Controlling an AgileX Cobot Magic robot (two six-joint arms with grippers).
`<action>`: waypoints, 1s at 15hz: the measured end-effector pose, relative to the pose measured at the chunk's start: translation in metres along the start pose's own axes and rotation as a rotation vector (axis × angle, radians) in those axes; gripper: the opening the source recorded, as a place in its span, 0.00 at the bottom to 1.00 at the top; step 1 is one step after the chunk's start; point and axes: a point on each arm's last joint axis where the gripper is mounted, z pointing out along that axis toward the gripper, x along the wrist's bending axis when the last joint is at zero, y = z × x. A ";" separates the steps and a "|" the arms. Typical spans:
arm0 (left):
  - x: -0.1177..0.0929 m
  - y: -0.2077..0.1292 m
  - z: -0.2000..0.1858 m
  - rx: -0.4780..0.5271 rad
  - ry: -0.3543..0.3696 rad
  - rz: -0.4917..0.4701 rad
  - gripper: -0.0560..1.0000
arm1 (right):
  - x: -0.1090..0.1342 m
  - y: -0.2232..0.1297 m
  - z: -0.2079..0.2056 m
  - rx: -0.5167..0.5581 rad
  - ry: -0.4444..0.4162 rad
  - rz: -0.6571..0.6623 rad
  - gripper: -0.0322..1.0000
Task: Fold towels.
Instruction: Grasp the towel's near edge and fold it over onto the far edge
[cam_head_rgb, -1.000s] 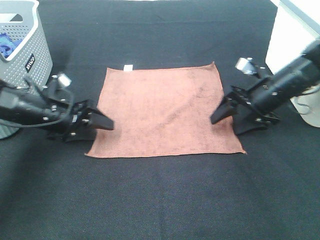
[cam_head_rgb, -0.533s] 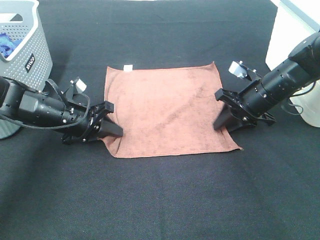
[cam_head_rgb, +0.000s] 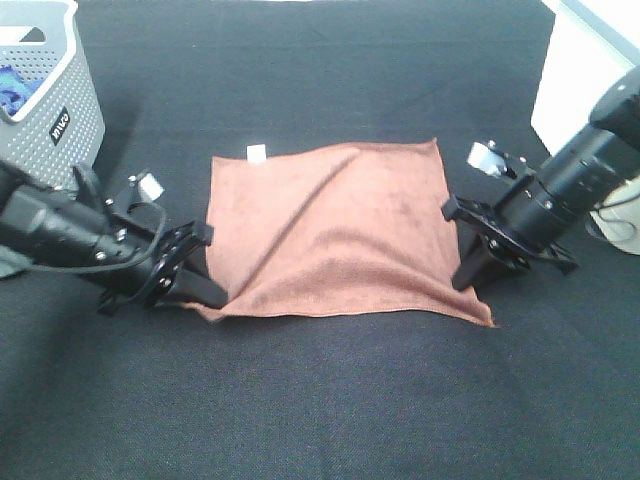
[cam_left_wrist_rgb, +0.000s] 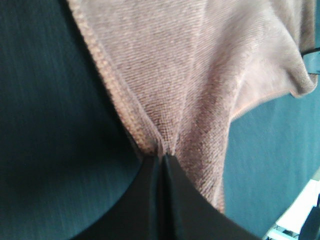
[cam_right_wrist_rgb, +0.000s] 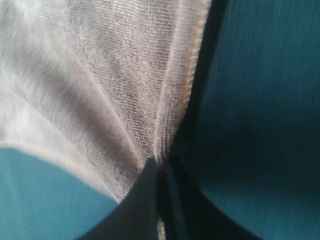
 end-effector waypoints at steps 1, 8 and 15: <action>-0.001 -0.009 -0.006 0.010 0.011 0.006 0.05 | 0.001 -0.011 -0.001 0.013 -0.004 0.012 0.03; 0.000 -0.049 -0.029 0.047 0.078 0.034 0.05 | 0.006 -0.045 -0.019 -0.017 -0.034 0.019 0.03; -0.029 0.019 -0.045 -0.235 0.107 0.157 0.05 | 0.022 0.031 -0.044 -0.252 -0.018 -0.085 0.03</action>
